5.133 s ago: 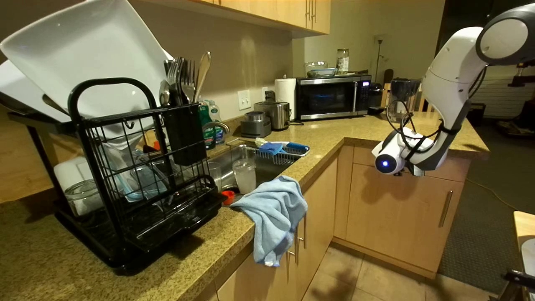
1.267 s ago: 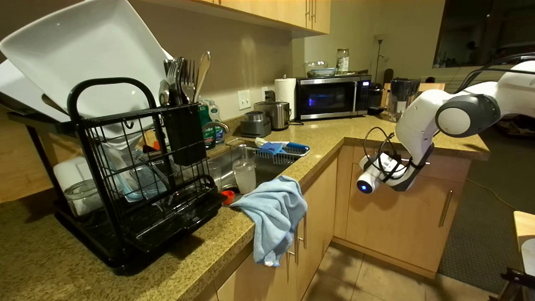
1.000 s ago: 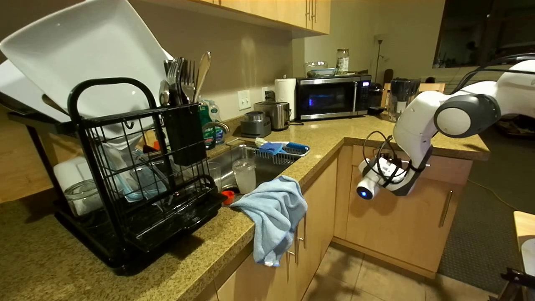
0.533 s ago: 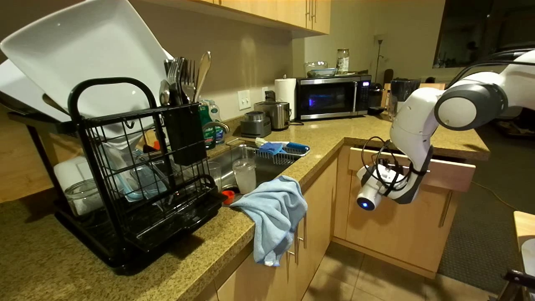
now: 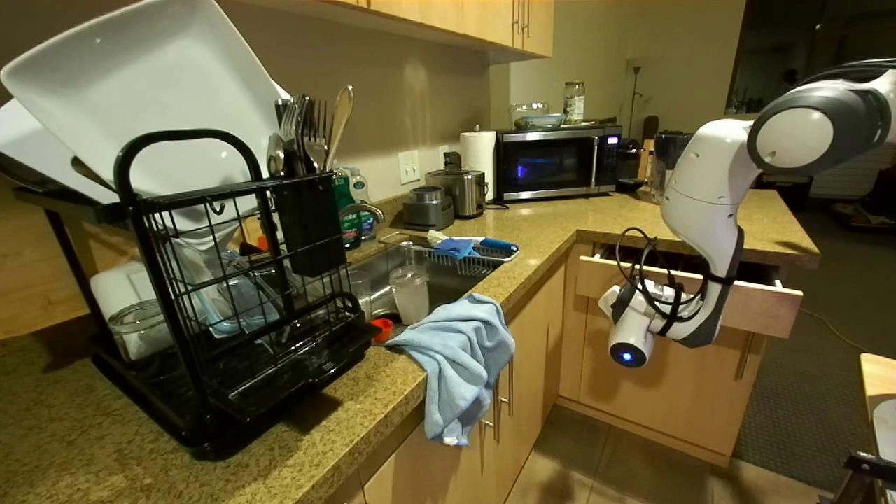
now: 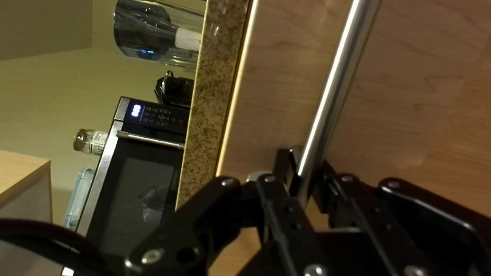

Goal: Open the drawer

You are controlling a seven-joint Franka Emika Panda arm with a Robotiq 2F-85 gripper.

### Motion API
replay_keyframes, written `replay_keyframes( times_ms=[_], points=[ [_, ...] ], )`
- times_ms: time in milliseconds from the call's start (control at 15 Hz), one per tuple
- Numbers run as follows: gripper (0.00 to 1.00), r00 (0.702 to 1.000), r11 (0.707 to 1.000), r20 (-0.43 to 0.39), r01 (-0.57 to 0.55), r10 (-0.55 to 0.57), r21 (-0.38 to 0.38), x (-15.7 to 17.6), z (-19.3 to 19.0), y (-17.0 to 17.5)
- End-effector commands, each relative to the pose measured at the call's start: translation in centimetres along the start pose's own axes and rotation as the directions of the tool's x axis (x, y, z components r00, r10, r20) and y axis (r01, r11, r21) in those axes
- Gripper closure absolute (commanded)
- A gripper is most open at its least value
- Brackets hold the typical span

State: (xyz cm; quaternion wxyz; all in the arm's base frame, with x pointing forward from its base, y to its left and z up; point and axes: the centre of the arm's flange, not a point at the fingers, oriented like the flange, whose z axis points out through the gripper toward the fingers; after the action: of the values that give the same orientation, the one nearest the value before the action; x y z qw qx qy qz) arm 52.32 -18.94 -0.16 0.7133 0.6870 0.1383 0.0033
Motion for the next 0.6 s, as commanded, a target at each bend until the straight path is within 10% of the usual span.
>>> replay_keyframes(
  times_ms=[0, 533],
  points=[
    [0.58, 0.998, 0.999, -0.066, 0.002, 0.001, 0.052, -3.4, -3.4, 1.6],
    [0.12, 0.992, 0.997, -0.122, -0.021, 0.03, 0.076, -7.1, -7.6, 2.0]
  ],
)
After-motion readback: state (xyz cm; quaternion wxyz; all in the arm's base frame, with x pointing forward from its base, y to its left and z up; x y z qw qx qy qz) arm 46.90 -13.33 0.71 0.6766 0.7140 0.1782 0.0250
